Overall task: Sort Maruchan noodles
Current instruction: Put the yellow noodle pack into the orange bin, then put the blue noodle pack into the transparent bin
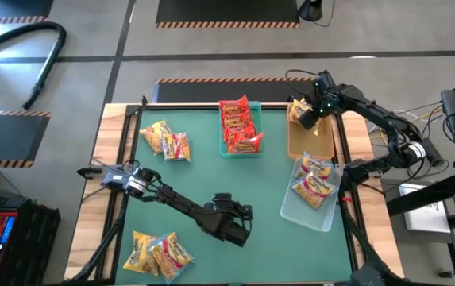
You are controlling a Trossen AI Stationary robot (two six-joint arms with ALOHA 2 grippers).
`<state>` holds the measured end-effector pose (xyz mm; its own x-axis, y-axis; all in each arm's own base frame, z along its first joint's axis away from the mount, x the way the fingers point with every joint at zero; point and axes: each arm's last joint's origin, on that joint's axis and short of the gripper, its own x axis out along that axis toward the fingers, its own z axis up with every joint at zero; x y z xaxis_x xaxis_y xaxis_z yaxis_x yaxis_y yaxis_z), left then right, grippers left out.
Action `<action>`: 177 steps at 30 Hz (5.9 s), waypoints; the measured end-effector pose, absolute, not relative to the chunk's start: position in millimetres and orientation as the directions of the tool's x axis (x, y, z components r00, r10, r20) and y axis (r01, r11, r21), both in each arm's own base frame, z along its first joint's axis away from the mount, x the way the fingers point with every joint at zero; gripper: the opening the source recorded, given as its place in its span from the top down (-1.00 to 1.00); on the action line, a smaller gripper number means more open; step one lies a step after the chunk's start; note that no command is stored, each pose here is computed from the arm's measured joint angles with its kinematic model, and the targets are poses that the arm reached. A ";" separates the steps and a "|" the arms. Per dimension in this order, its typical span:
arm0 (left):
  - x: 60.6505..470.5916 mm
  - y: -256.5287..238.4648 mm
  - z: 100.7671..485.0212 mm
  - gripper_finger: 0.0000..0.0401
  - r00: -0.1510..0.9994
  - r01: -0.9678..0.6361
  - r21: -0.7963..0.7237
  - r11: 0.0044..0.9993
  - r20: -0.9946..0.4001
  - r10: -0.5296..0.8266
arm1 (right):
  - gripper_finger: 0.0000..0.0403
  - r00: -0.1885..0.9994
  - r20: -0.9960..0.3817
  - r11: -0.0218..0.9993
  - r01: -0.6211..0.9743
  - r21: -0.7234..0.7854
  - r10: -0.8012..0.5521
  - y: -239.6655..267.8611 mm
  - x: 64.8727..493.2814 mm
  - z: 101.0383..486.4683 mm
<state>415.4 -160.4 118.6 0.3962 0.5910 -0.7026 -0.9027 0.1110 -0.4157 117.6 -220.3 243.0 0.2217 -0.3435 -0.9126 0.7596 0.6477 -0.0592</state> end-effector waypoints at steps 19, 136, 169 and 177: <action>418.5 -138.4 117.8 0.63 0.332 -0.926 -0.371 0.072 -0.709 0.622 | -0.07 0.482 -0.774 0.611 0.776 0.158 -0.411 -230.0 141.1 278.9; 237.7 3.8 153.3 0.81 0.478 -0.860 -0.411 0.302 -0.855 0.200 | -0.07 0.505 -0.778 0.534 0.803 0.265 -0.373 -142.0 228.7 241.9; 256.4 -54.8 169.1 0.81 0.549 -0.805 -0.505 0.312 -0.833 0.070 | -0.07 0.504 -0.779 0.650 0.741 0.169 -0.372 -142.0 228.5 241.6; 258.3 -59.3 136.7 0.81 0.426 -0.899 -0.393 0.191 -0.886 0.184 | -0.07 0.505 -0.779 0.666 0.730 0.154 -0.372 -142.0 228.6 241.7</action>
